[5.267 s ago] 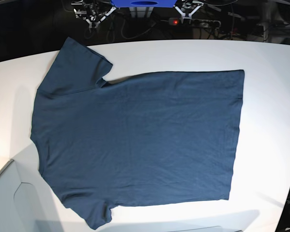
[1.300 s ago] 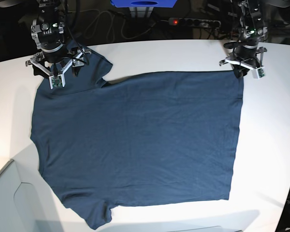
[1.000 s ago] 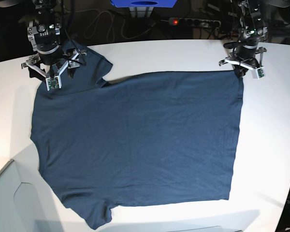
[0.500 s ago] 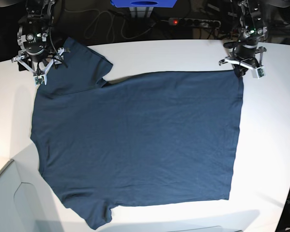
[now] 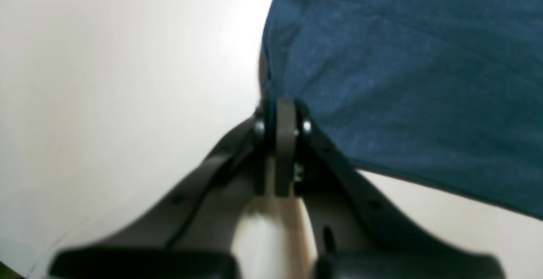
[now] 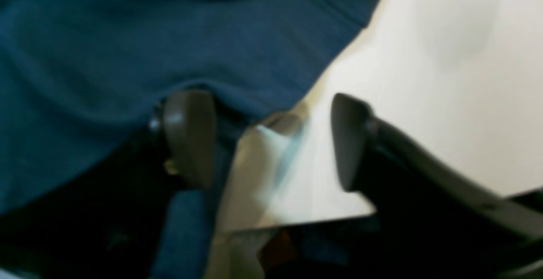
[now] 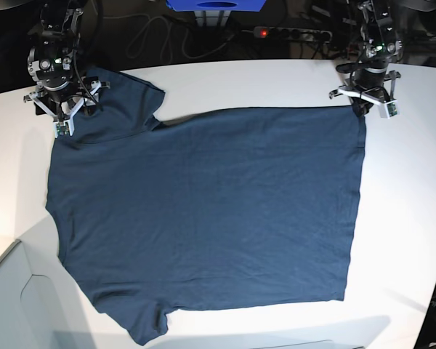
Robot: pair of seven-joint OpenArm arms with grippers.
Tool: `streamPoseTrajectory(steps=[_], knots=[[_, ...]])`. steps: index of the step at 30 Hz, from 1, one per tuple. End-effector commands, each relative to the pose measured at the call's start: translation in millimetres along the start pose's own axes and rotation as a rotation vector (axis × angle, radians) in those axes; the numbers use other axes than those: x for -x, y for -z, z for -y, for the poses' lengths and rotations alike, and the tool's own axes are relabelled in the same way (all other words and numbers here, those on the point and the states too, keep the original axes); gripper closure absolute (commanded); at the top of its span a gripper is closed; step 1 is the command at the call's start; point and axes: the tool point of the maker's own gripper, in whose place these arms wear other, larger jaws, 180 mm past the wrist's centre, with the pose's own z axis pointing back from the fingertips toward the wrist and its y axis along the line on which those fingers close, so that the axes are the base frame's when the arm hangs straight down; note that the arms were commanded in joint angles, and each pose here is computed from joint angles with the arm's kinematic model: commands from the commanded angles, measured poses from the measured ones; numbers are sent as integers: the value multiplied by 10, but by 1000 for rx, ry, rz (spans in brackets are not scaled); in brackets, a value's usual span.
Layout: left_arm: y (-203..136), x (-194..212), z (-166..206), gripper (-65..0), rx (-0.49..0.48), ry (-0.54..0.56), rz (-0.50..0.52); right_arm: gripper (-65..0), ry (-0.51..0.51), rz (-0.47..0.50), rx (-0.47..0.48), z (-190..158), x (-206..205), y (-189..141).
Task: Fold the T-shirt properly
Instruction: 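Close both grippers on the shoulder edge corners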
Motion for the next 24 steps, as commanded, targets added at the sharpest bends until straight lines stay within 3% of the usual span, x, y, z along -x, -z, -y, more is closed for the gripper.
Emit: streamPoseTrajectory(steps=[1,6,10,24], knots=[[-28,-27,-21,0,-4,8,6,-257,-38,-84,9,25,206,1],[-29,-32,-19,0,-3,8,7,0,-34,-62,12,34,193,-5],[-32,-48,-12,0,-2,9,11,0,-38,-31,17,50,113,-26],[-255,-594,241,0,52,53,161,-2,-82,289,70,110,-775,-458]])
